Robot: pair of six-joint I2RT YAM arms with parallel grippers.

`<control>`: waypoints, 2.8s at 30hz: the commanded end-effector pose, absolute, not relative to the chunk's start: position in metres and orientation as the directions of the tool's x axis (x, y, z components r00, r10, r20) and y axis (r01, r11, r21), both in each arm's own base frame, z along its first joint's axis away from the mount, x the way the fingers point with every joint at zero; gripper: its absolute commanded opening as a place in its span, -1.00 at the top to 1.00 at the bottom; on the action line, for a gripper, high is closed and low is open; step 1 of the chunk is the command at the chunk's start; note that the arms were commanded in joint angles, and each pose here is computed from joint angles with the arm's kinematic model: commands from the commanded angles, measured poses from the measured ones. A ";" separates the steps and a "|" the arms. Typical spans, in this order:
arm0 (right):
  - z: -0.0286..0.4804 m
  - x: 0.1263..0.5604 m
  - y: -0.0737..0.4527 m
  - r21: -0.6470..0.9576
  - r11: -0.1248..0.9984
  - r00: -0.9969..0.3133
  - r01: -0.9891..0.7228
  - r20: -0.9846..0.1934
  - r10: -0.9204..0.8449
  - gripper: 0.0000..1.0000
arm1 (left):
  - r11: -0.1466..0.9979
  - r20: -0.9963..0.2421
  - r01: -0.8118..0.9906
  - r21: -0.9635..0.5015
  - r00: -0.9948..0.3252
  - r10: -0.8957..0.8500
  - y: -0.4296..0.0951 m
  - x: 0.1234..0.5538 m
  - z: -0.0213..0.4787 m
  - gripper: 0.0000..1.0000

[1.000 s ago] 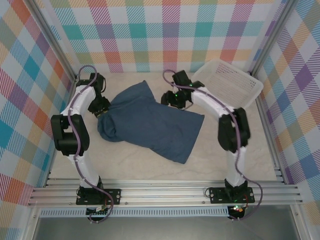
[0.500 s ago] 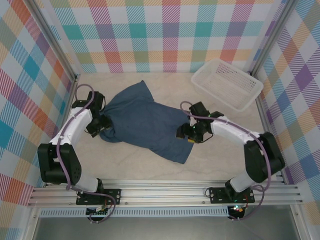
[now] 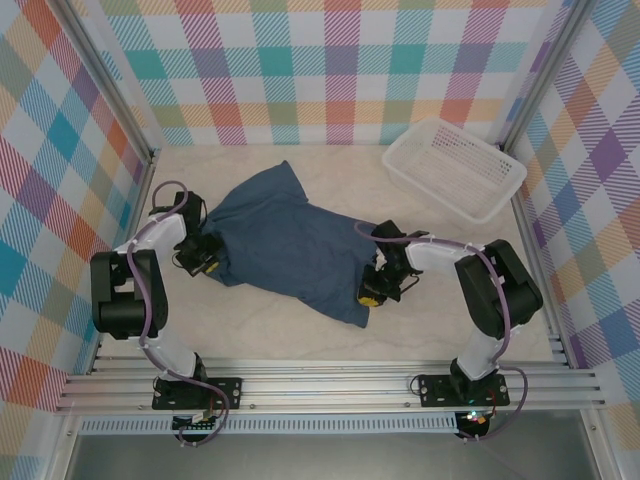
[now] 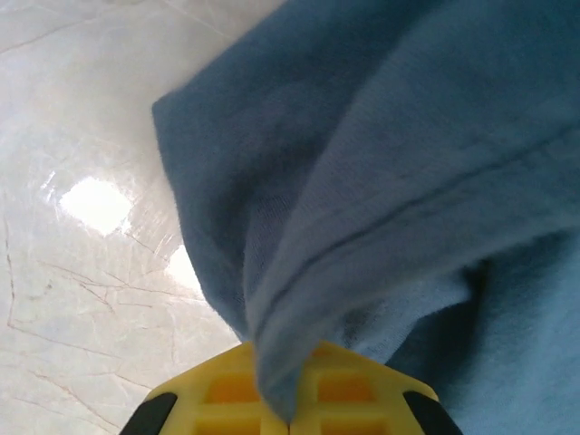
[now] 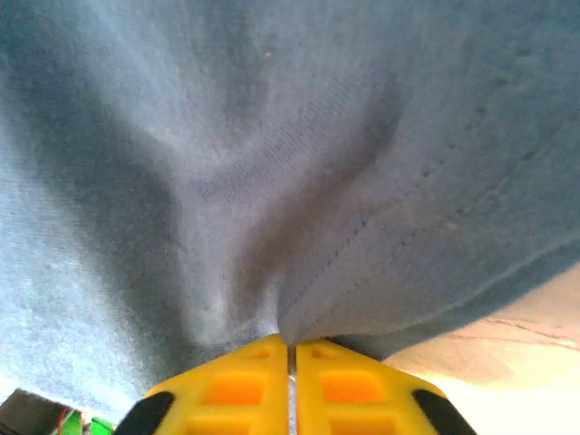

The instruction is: Fold and stack the t-shirts

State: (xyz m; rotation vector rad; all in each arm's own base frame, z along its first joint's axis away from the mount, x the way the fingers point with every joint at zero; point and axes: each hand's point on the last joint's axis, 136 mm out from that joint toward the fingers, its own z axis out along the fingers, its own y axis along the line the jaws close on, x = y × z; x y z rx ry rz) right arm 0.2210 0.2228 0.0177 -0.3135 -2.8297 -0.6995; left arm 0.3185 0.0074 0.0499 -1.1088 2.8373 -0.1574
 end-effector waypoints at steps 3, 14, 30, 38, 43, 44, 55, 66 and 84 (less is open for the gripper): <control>0.055 0.254 0.208 0.391 0.897 -0.978 0.207 0.045 0.206 1.00 | 0.780 -0.147 -0.608 -0.149 -0.766 -0.626 0.008 0.323 0.088 1.00; 0.173 0.270 0.158 0.378 0.919 -0.897 0.110 -0.360 0.256 1.00 | 0.787 -0.323 -0.572 -0.233 -0.718 -0.617 0.001 0.275 0.171 1.00; 0.145 0.370 0.135 0.405 0.871 -0.877 0.277 -0.263 0.401 1.00 | 0.780 -0.331 -0.612 -0.132 -0.715 -0.616 0.029 0.332 0.138 1.00; 0.095 0.413 0.125 0.300 0.875 -0.882 0.380 -0.167 0.440 0.47 | 0.709 -0.304 -0.667 0.230 -0.741 -0.599 0.079 0.338 0.105 0.55; 0.108 0.389 0.109 0.267 0.883 -0.872 0.386 -0.207 0.444 0.00 | 0.727 -0.281 -0.681 0.089 -0.717 -0.638 0.045 0.289 0.111 0.12; 0.110 0.379 0.106 0.266 0.881 -0.869 0.390 -0.209 0.448 -0.04 | 0.730 -0.251 -0.681 0.048 -0.716 -0.652 0.032 0.276 0.108 0.11; 0.091 0.282 0.107 0.339 0.851 -0.889 0.402 -0.078 0.451 0.00 | 0.685 0.029 -0.688 -0.240 -0.711 -0.703 -0.055 0.201 0.047 0.15; 0.085 0.273 0.109 0.345 0.852 -0.898 0.394 -0.051 0.436 0.01 | 0.738 0.026 -0.633 -0.234 -0.763 -0.646 -0.068 0.213 0.029 0.57; 0.085 0.271 0.108 0.332 0.861 -0.905 0.385 -0.048 0.424 0.02 | 0.762 -0.053 -0.612 -0.214 -0.771 -0.634 -0.055 0.204 0.041 0.27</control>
